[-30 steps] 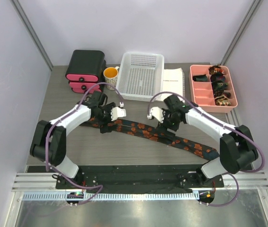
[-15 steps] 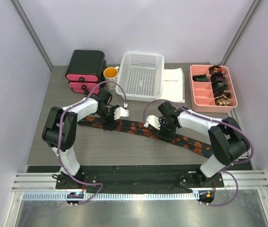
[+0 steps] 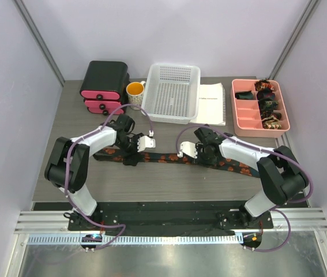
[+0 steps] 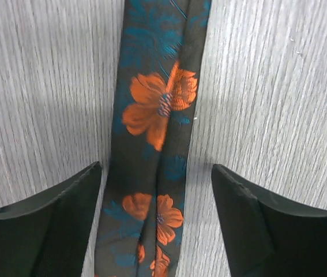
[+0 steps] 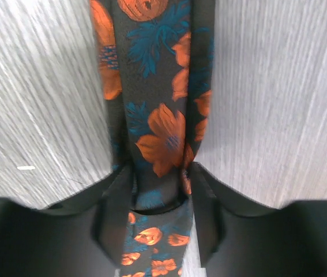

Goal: Roll the ties
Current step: Flatten out the tie at the center of the board.

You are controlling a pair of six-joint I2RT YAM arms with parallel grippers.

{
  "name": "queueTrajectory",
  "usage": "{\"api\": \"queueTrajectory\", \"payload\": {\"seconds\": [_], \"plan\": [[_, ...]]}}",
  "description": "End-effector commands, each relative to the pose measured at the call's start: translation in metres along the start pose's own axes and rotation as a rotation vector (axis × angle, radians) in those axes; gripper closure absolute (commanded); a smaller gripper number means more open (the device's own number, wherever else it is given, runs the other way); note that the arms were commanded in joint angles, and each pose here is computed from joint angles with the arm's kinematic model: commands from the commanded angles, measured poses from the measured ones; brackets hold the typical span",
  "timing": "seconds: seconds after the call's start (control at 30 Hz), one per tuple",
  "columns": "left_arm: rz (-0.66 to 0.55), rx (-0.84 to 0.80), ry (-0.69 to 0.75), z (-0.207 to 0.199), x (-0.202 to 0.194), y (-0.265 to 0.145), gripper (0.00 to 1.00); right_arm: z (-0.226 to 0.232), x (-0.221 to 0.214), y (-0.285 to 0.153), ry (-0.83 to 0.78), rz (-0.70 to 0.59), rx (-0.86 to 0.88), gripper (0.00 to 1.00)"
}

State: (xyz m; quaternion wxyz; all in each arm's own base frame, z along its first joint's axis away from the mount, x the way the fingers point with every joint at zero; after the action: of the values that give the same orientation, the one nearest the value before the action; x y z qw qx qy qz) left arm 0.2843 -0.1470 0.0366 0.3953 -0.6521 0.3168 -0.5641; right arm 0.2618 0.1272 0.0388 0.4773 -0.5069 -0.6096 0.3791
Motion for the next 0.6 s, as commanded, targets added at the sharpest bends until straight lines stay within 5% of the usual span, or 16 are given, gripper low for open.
{"api": "queueTrajectory", "payload": {"seconds": [0.0,0.27,0.43,0.57], "plan": [[-0.009,0.103,-0.040,0.010,0.007,-0.017,0.21,0.001,-0.005,-0.008,-0.009,0.028,0.019,0.47],[0.047,0.149,-0.091,0.018,-0.028,-0.049,0.22,-0.007,0.016,-0.020,0.059,-0.028,0.072,0.35],[0.104,0.113,-0.108,0.014,-0.049,-0.044,0.27,-0.005,0.014,-0.014,0.055,-0.018,0.107,0.48],[0.154,0.079,-0.096,0.009,-0.063,-0.035,0.44,-0.004,0.008,-0.012,0.030,0.002,0.121,0.60]]}}
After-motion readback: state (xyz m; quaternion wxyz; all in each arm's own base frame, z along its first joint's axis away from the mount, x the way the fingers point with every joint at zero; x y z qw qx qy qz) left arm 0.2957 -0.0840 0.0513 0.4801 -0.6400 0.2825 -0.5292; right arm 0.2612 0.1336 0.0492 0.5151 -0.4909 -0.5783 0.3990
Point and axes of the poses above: each gripper's point midway between its finger pads, its own y axis out along the fingers, its own z axis along the line the jaws close on, x = y × z, the point moved 2 cm from there along -y, back along the fingers, and after that the axes turned 7 degrees about -y, right-handed, at the moved point
